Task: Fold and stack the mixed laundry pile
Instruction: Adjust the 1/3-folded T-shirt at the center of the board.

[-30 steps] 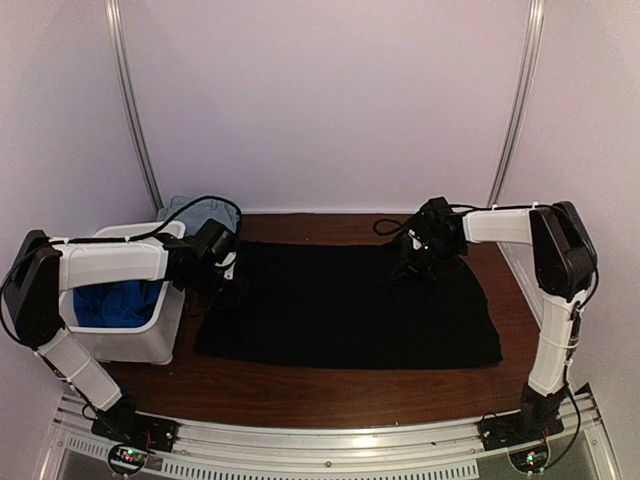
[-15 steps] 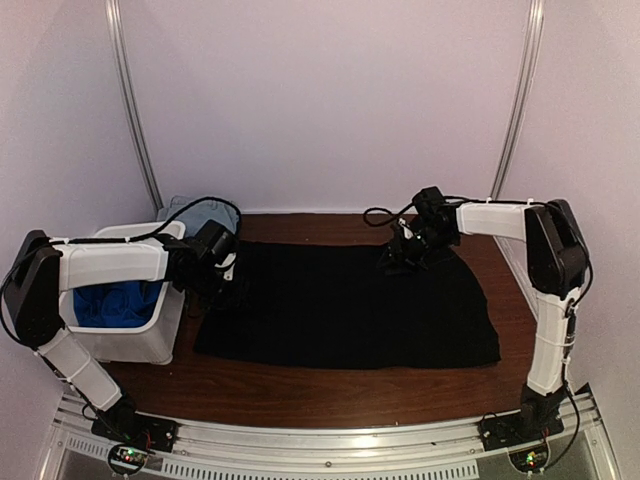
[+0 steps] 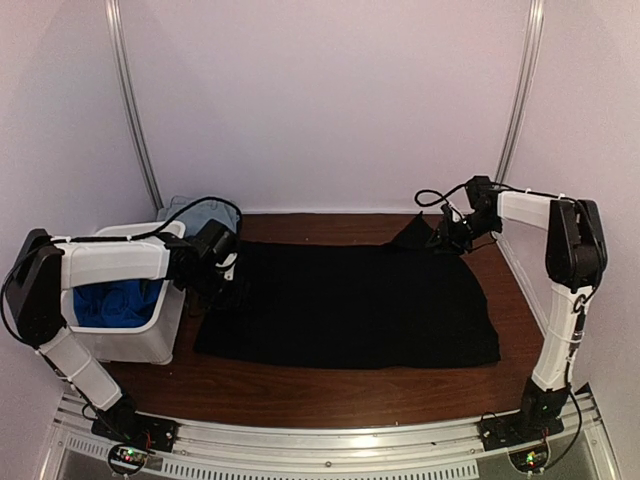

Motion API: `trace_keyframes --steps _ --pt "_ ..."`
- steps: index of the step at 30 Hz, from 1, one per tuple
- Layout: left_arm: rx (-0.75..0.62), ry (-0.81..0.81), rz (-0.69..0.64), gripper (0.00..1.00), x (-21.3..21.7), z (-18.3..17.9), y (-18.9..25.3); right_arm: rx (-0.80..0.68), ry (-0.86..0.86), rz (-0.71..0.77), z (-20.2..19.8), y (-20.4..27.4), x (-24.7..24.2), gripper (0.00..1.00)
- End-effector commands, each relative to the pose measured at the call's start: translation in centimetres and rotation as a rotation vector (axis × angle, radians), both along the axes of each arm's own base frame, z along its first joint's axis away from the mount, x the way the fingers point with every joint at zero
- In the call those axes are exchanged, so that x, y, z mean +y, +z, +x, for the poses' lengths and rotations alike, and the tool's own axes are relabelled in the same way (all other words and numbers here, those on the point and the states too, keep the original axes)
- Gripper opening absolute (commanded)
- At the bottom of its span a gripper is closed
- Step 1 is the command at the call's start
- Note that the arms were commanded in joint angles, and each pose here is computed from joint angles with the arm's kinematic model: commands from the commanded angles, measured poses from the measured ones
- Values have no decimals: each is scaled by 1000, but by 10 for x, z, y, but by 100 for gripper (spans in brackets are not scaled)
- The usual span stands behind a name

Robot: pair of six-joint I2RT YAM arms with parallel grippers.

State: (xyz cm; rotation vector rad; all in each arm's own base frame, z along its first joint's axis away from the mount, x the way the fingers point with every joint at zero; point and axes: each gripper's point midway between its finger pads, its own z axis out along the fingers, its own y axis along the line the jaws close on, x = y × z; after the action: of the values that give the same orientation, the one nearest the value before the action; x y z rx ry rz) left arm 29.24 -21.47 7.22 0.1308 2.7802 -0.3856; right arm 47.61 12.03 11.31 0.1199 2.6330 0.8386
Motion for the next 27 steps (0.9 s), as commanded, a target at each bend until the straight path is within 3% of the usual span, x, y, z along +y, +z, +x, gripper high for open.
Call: trace_keyframes --steps 1,13,22,27 --pt "-18 -8 -12 55 -6 9 7 61 43 -35 -4 -26 5 33" --pt "26 -4 59 55 1 18 -15 105 13 -83 -22 -47 -5 37" --pt "122 -5 183 52 25 3 -49 262 -44 -281 -55 -102 -41 34" --pt "83 -44 126 53 23 -7 -31 197 -62 -286 -47 -78 -48 34"
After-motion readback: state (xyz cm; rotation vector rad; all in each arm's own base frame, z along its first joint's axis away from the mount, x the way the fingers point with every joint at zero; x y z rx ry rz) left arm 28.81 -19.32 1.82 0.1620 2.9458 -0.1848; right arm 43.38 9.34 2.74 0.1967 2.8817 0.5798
